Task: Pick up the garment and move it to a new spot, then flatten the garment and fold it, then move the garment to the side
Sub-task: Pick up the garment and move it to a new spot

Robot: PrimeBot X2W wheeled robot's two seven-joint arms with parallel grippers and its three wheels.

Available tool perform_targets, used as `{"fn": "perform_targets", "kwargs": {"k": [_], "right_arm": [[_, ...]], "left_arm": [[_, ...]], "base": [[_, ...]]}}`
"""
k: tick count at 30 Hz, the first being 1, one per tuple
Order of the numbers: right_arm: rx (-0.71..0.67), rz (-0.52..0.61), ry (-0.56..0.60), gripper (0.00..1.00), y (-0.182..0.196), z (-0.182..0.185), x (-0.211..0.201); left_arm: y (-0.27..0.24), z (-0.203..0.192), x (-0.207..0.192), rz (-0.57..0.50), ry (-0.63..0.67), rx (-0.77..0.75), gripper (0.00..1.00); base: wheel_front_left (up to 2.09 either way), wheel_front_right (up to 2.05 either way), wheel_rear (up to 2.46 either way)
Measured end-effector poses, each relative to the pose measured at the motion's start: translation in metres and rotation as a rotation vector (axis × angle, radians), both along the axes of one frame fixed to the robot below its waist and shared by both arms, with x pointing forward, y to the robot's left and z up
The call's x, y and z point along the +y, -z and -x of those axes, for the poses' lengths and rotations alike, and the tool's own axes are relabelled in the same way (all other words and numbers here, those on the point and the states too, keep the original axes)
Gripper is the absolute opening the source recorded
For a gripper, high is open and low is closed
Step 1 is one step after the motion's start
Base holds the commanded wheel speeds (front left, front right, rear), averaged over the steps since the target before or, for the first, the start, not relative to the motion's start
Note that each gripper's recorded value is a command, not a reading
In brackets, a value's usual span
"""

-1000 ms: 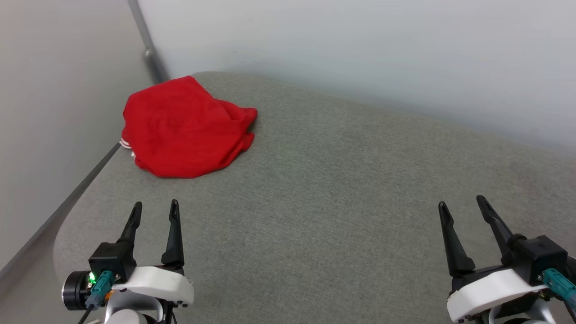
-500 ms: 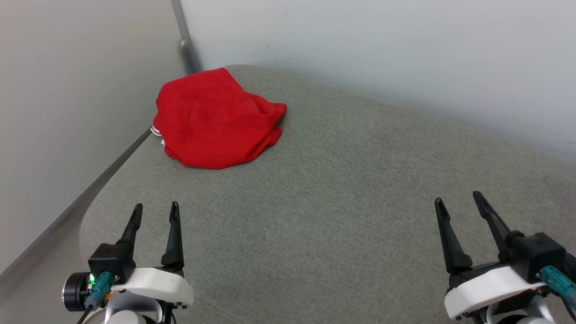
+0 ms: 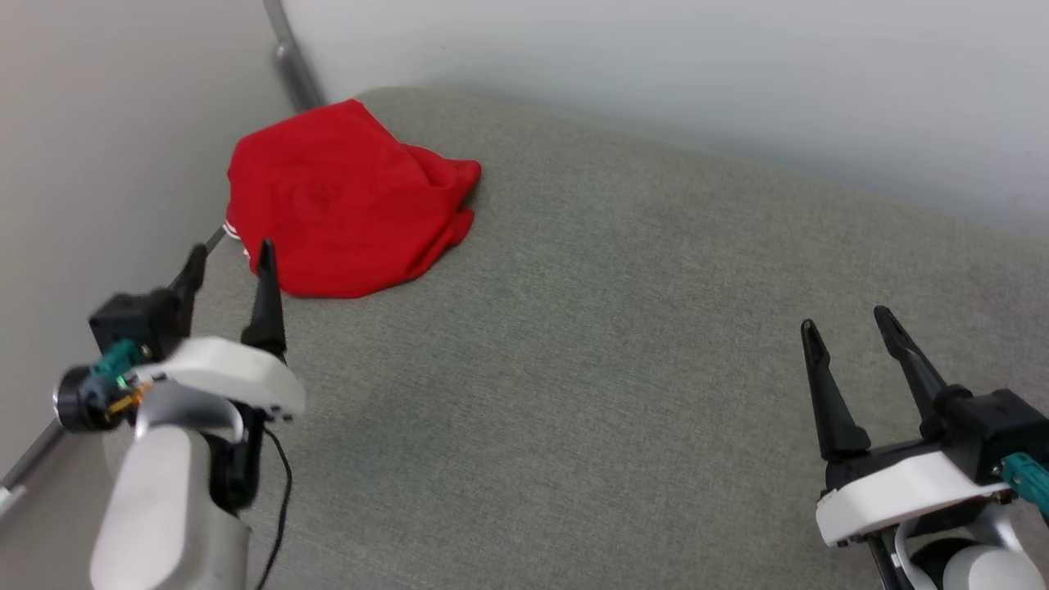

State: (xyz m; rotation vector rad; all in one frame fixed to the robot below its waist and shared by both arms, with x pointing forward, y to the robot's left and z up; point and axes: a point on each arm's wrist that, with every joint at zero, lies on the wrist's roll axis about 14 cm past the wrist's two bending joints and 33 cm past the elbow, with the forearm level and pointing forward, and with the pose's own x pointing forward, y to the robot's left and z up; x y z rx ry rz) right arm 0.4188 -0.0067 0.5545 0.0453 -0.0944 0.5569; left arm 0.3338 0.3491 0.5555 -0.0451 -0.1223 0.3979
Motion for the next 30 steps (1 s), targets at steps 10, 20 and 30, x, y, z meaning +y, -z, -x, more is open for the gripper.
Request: {"fn": "perform_targets", "kwargs": {"k": [10,20,30], "right_arm": [[0.026,0.004,0.099,1.0,0.018,-0.036,-0.032],[0.079,0.008,0.183,1.0,0.052,-0.063,-0.064],[0.148,0.036,0.26,1.0,0.09,-0.077,-0.093]], "left_arm": [[-0.015,-0.105,0.032,0.011,0.064,0.211,1.0],[0.077,-0.161,0.047,0.182,0.093,0.702,1.0],[0.19,-0.16,0.034,0.45,0.053,0.997,1.0]], "base": [[0.0,0.0,0.0],[0.0,0.0,0.0],[0.0,0.0,0.0]]}}
